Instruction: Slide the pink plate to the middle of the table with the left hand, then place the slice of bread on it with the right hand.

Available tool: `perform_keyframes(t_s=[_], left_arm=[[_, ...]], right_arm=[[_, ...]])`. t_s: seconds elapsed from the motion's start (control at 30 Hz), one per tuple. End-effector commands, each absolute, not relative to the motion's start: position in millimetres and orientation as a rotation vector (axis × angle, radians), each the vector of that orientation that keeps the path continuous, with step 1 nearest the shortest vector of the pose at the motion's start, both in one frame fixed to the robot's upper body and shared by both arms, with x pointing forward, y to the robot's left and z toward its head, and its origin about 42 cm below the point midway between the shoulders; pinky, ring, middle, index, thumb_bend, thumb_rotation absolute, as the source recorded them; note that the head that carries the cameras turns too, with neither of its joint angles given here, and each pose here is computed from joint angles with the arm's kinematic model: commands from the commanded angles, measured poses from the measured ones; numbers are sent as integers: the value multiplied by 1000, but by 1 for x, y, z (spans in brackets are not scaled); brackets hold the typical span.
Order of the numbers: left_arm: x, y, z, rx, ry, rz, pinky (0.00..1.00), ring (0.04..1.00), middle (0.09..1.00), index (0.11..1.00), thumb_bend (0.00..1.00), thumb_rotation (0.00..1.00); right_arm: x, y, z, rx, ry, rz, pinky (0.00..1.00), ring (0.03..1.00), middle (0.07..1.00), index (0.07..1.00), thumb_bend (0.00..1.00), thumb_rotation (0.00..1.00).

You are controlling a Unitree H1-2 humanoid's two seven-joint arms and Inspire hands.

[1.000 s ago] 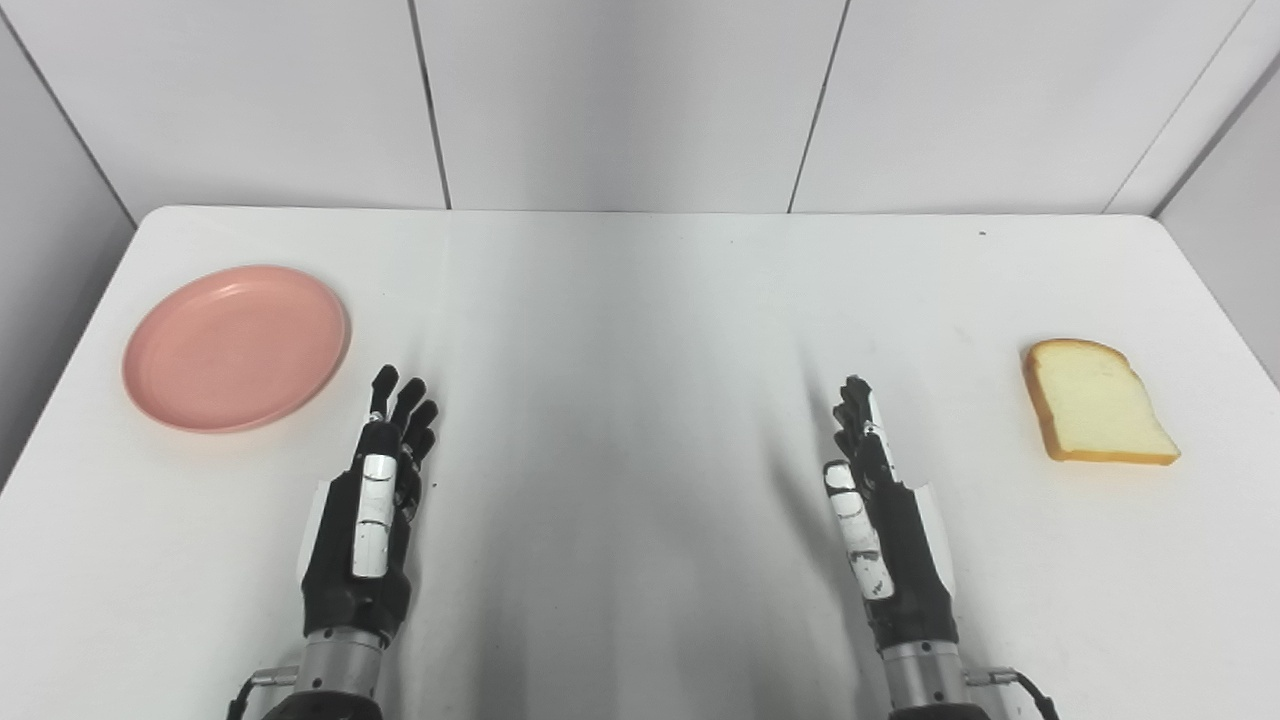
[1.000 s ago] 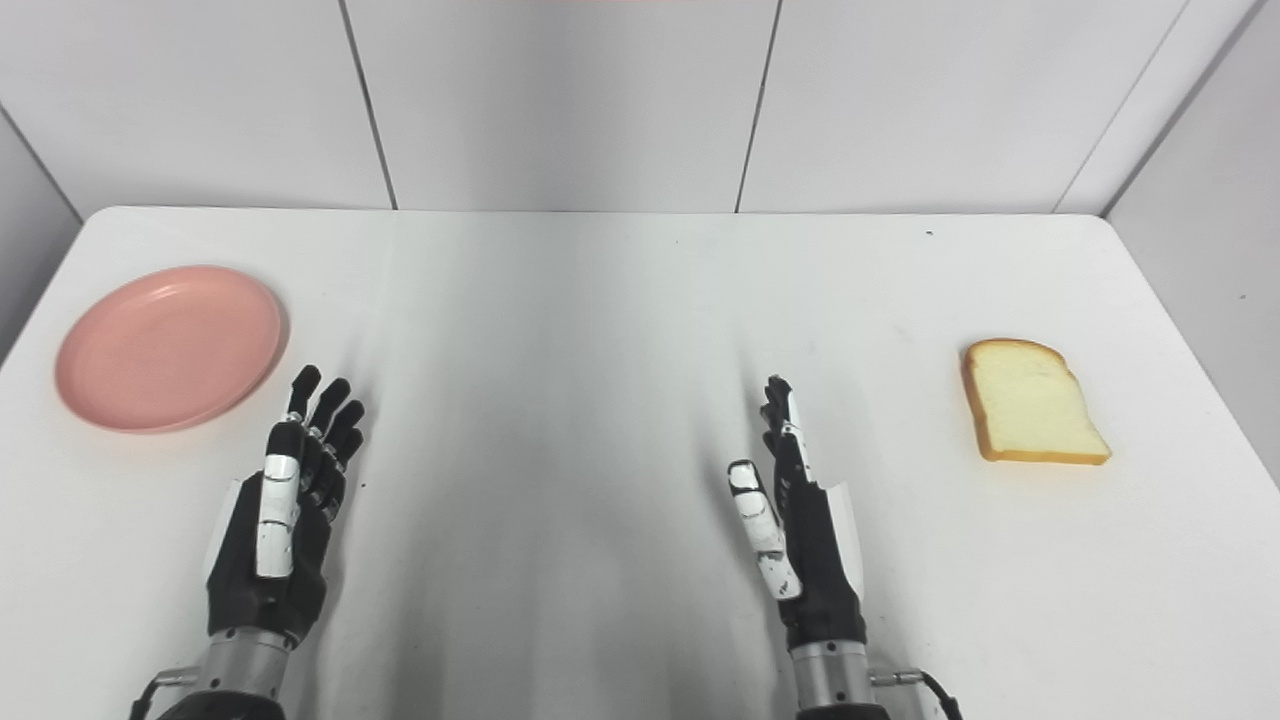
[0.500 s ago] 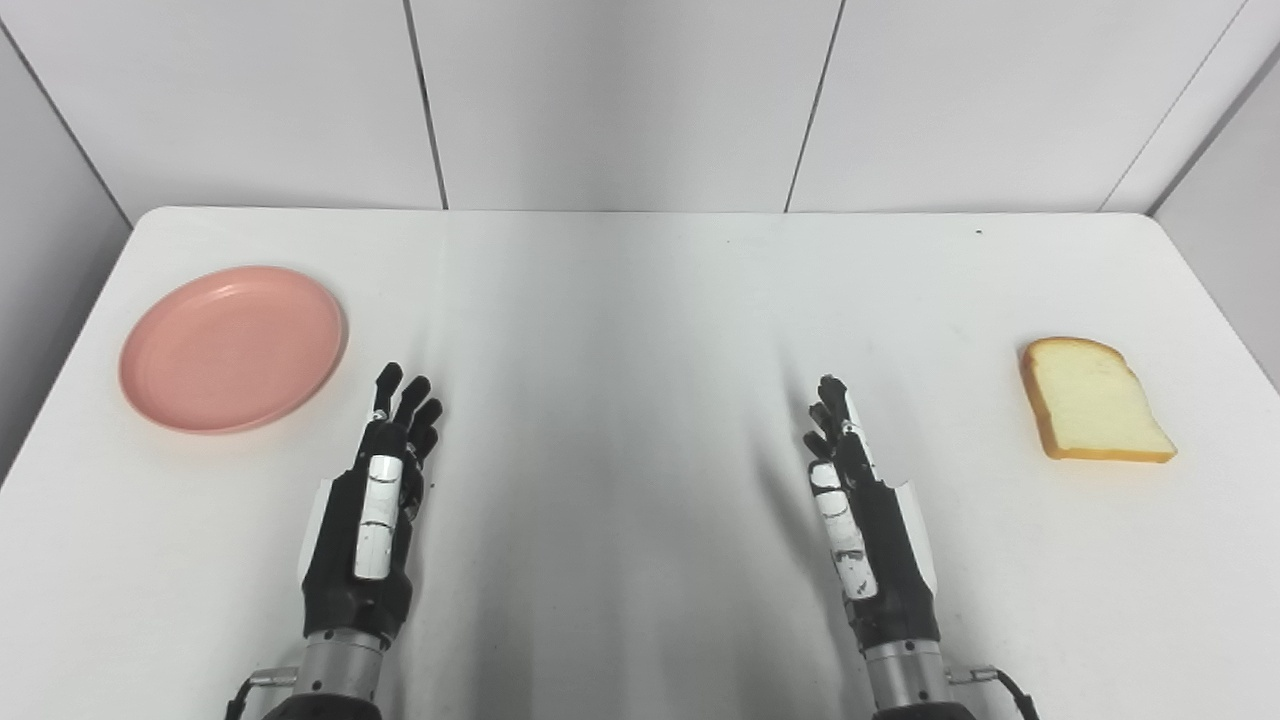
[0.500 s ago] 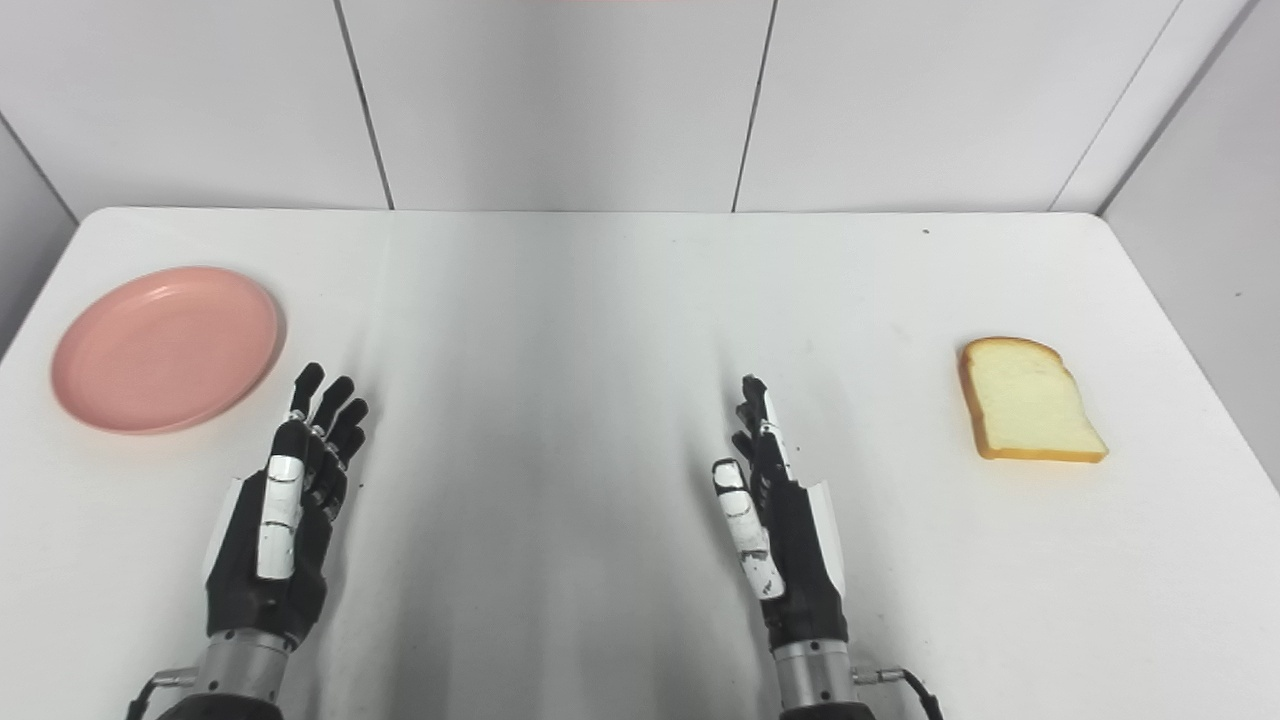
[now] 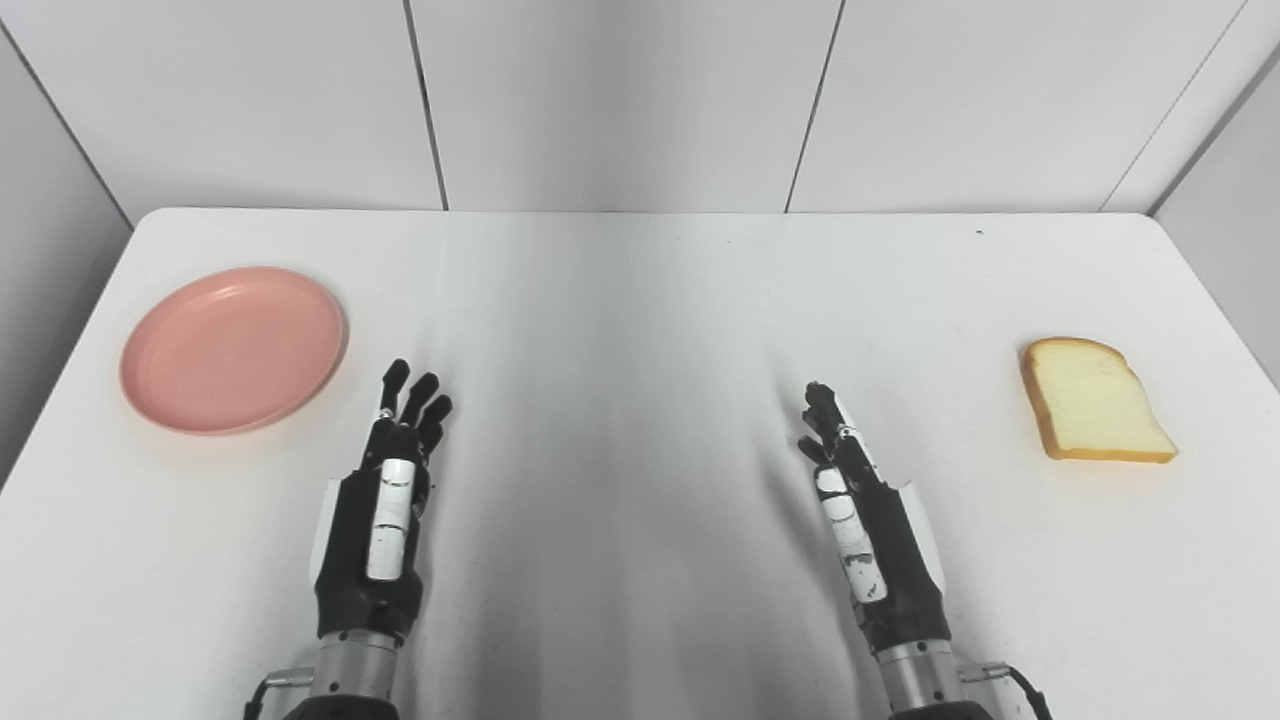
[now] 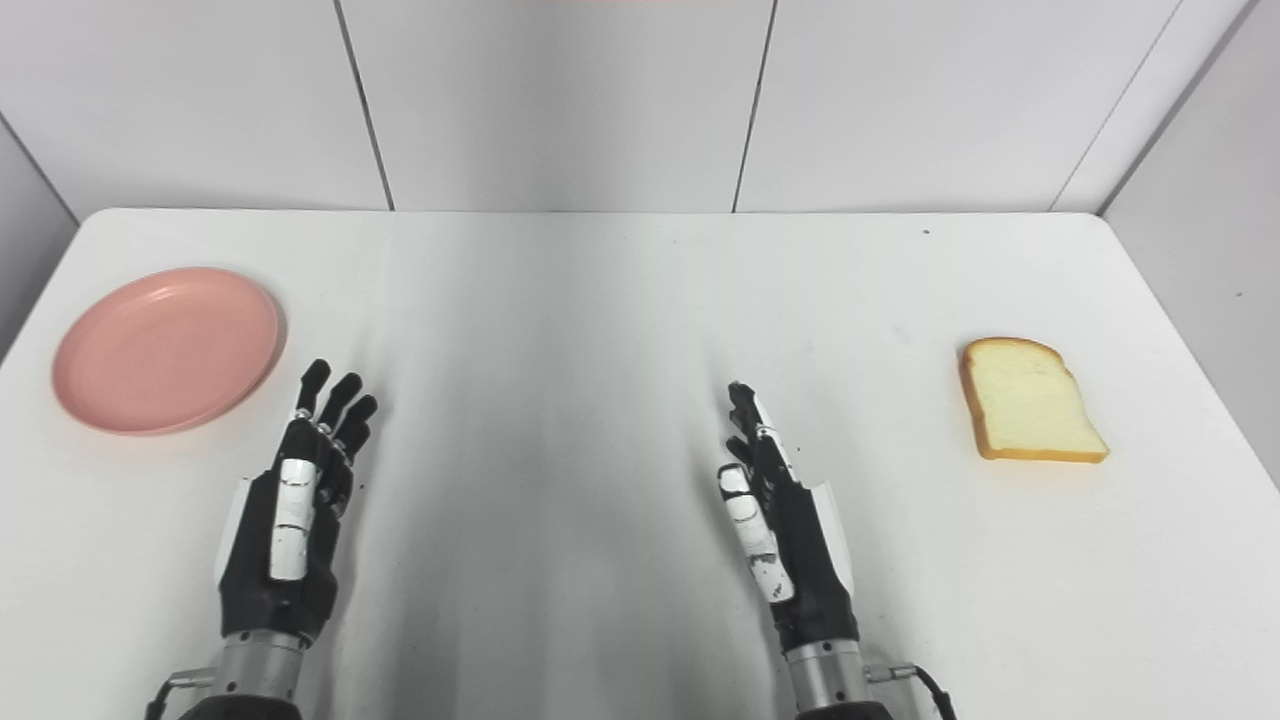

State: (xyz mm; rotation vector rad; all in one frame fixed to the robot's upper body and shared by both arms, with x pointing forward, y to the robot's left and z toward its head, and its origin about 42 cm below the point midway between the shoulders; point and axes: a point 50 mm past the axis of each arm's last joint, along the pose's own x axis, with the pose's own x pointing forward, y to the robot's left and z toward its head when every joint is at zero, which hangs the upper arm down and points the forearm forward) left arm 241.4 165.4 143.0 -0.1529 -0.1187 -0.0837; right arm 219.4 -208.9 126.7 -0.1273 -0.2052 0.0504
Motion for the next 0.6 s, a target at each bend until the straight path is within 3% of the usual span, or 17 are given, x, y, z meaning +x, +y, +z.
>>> perform_keyframes(t_s=[0.0,0.2,0.57], left_arm=[[242,157,150,-159,-183,-88,1000,943,957,967,757,904],[248,140,140,-181,-181,-86,1000,959,968,977,666,913],[255,121,113,-151,-189,-90,1000,970,979,996,605,922]], right_arm=[[217,-216,129,-137,-233,69,928,957,958,932,741,1000],[218,-234,119,-143,-216,78,922,951,956,939,750,1000],[223,-255,100,-135,-194,82,954,959,959,950,731,1000]])
